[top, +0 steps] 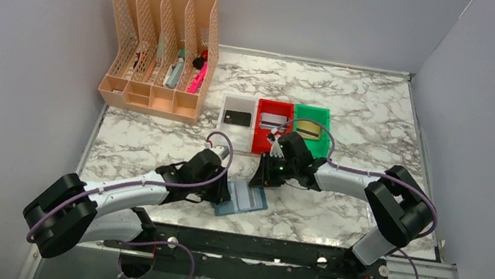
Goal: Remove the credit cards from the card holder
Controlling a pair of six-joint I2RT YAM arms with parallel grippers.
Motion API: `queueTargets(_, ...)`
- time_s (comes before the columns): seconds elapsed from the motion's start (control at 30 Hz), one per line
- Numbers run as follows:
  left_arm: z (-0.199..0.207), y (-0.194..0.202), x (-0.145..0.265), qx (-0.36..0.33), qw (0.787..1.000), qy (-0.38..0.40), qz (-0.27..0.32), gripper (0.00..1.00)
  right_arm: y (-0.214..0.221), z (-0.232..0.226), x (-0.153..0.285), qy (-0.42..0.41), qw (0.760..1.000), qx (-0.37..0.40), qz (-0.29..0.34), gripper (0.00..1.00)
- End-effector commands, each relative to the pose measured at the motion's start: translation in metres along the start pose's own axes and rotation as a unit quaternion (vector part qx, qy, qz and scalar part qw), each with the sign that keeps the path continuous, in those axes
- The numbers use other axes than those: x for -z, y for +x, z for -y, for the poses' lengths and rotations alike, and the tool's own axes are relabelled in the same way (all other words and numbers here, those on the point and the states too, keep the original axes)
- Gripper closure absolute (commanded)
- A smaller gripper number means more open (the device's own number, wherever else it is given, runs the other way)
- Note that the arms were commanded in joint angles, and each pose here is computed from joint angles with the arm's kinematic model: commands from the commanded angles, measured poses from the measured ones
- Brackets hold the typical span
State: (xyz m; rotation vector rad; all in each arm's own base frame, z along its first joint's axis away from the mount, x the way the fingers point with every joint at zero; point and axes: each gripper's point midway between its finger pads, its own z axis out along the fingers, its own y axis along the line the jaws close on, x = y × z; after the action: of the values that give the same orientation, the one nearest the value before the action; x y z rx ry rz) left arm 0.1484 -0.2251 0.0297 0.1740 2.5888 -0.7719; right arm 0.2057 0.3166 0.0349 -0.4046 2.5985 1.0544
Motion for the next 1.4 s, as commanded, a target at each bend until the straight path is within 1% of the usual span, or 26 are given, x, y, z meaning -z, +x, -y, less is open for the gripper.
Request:
queueTargets(0.0,-0.010,0.013,-0.004,0.003,1.000,-0.010,-0.015,0.69,0.006,-0.017,0.000,-0.041,0.999,0.004,-0.009,0.75)
queueTargets(0.13,-0.010,0.013,-0.006,0.004,1.000,-0.010,-0.015,0.70,0.008,-0.026,0.000,-0.068,0.998,-0.005,-0.016,0.75)
queueTargets(0.37,-0.009,0.013,-0.006,0.005,1.000,-0.006,-0.014,0.70,0.005,-0.041,0.006,-0.100,0.995,-0.014,-0.006,0.75)
queueTargets(0.67,-0.009,0.012,-0.005,0.006,1.000,-0.006,-0.011,0.71,0.007,-0.047,0.012,-0.114,0.993,-0.022,-0.004,0.75)
queueTargets(0.8,-0.007,0.010,-0.004,0.006,1.000,-0.004,-0.008,0.71,0.007,-0.055,0.016,-0.133,0.991,-0.020,-0.005,0.76)
queueTargets(1.13,-0.007,0.000,0.003,0.007,1.000,-0.012,0.015,0.71,0.010,-0.067,0.017,-0.160,0.987,-0.018,-0.015,0.75)
queueTargets(1.37,-0.010,-0.010,0.009,0.019,0.998,-0.026,0.044,0.71,0.015,-0.075,0.013,-0.161,0.986,-0.011,-0.026,0.75)
